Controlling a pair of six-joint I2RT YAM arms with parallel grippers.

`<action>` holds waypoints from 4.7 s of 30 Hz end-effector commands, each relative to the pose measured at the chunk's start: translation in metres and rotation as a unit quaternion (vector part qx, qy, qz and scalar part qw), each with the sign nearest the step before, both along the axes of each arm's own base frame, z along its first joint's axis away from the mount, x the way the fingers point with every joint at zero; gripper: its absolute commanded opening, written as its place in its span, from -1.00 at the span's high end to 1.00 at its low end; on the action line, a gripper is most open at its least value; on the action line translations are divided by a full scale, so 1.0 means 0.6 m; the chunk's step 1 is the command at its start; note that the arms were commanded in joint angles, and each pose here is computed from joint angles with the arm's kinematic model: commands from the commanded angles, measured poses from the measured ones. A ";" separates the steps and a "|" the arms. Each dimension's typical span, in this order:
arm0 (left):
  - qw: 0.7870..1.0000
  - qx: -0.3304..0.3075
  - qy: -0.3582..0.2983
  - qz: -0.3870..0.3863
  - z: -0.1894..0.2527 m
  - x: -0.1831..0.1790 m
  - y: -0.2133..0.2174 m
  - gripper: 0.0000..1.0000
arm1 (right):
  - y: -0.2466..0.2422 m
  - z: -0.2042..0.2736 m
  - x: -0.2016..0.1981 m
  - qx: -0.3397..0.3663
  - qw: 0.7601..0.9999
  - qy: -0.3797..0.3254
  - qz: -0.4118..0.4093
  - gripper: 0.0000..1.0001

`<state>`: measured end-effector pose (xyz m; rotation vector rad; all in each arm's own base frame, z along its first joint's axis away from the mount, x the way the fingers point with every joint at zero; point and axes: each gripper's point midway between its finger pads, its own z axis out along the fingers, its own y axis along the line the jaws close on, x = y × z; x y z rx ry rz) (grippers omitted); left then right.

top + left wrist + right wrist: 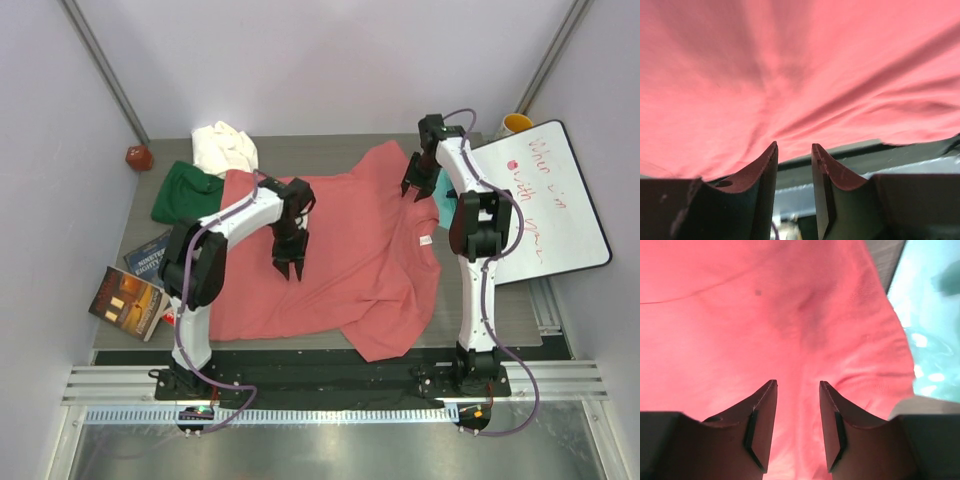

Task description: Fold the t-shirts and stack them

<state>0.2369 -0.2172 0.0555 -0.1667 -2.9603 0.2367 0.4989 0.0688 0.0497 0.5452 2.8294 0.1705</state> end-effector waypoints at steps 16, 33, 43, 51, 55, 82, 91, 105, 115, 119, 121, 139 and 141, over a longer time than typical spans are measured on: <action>0.939 -0.048 -0.251 0.229 0.238 0.247 0.103 0.31 | -0.065 0.130 0.238 0.127 0.951 -0.274 -0.066 -0.04; 0.945 -0.051 -0.239 0.219 0.229 0.272 0.091 0.32 | -0.002 0.066 0.324 0.225 0.913 -0.328 -0.086 -0.09; 0.947 -0.039 -0.240 0.210 0.226 0.268 0.097 0.33 | -0.008 0.031 0.360 0.236 0.898 -0.353 -0.114 -0.09; 0.948 -0.025 -0.242 0.207 0.224 0.271 0.104 0.34 | -0.023 0.024 0.369 0.227 0.891 -0.370 -0.131 -0.09; 0.948 -0.023 -0.241 0.207 0.225 0.279 0.104 0.34 | -0.032 0.024 0.379 0.235 0.885 -0.375 -0.143 -0.09; 0.953 -0.022 -0.215 0.210 0.196 0.295 0.092 0.37 | 0.066 -0.074 0.295 0.286 0.921 -0.262 -0.032 0.23; 0.955 -0.019 -0.212 0.205 0.191 0.293 0.094 0.36 | 0.056 -0.081 0.300 0.272 0.924 -0.265 -0.047 0.74; 0.929 -0.016 -0.226 0.292 0.145 0.352 0.153 0.35 | 0.036 0.029 0.324 0.261 0.909 -0.322 -0.041 0.98; 0.912 -0.020 -0.254 0.320 0.138 0.408 0.178 0.35 | 0.037 0.103 0.323 0.259 0.899 -0.351 -0.029 0.98; 0.912 -0.018 -0.252 0.323 0.125 0.417 0.182 0.36 | 0.036 0.126 0.320 0.256 0.898 -0.357 -0.025 0.98; 0.910 -0.012 -0.252 0.330 0.115 0.423 0.192 0.36 | 0.036 0.139 0.317 0.257 0.896 -0.360 -0.025 0.98; 0.845 -0.061 -0.319 0.425 0.108 0.572 0.292 0.10 | 0.053 0.125 0.254 0.258 0.915 -0.309 -0.021 0.98; 0.835 -0.069 -0.322 0.441 0.103 0.582 0.314 0.10 | 0.051 0.131 0.252 0.254 0.915 -0.312 -0.018 0.98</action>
